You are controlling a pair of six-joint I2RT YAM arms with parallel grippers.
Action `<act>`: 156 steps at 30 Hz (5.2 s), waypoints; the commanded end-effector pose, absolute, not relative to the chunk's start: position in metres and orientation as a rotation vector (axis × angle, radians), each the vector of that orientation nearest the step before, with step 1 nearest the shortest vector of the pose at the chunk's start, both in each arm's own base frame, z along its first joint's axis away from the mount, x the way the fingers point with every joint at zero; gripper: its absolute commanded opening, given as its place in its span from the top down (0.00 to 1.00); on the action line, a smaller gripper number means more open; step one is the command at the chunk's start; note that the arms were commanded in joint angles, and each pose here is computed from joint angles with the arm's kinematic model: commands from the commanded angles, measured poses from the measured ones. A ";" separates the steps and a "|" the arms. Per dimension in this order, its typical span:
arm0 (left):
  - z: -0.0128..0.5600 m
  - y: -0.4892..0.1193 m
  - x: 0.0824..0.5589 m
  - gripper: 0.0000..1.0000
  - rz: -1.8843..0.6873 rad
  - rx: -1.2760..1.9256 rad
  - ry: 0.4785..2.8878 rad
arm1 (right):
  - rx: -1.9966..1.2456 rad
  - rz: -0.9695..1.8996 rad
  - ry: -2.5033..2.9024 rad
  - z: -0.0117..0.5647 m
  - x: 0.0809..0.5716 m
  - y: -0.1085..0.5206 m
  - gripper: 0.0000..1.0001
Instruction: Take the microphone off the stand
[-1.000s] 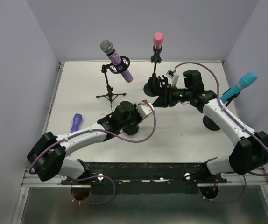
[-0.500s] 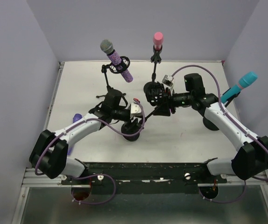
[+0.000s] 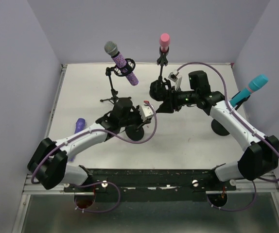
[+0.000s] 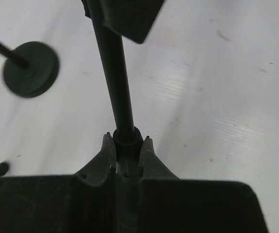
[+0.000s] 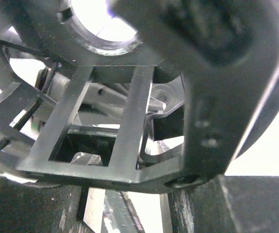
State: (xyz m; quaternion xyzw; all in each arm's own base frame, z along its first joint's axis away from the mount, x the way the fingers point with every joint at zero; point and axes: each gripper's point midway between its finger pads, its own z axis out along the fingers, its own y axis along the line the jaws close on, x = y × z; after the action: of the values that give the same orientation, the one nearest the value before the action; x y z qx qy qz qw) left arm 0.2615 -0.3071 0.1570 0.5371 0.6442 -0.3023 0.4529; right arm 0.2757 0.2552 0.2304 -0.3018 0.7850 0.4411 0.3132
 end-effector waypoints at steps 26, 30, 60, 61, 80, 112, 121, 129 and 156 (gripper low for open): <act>0.201 -0.293 0.197 0.28 -1.331 1.485 1.364 | -1.157 1.103 1.771 0.229 0.273 0.251 0.99; 0.198 -0.301 0.190 0.30 -1.419 1.545 1.343 | -1.206 1.073 1.723 0.232 0.274 0.252 0.99; 0.206 -0.266 0.303 1.00 -0.300 0.914 1.373 | -0.397 1.168 2.211 0.238 0.328 0.260 0.99; 0.207 -0.269 0.297 1.00 -0.311 0.898 1.377 | -0.380 1.212 2.228 0.237 0.324 0.262 0.99; 0.169 -0.287 0.191 0.23 -1.061 1.441 1.533 | -1.151 1.164 1.808 0.202 0.255 0.250 0.99; 0.153 -0.298 0.222 0.38 -0.564 1.318 1.461 | -0.519 1.255 2.265 0.188 0.314 0.260 0.99; 0.172 -0.279 0.203 0.28 -0.904 1.424 1.478 | -0.998 1.144 1.857 0.225 0.292 0.255 0.99; 0.188 -0.296 0.192 0.37 -1.222 1.514 1.422 | -1.172 1.076 1.707 0.236 0.282 0.254 0.99; 0.174 -0.300 0.255 0.31 -0.979 1.423 1.447 | -1.286 1.053 1.660 0.241 0.263 0.255 0.99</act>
State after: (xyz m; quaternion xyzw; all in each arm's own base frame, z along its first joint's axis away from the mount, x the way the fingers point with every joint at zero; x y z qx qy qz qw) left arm 0.2289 -0.2818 0.1707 0.5988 0.5730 -0.3890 0.4023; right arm 0.2647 0.2546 0.2314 -0.4938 0.6613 0.4195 0.3780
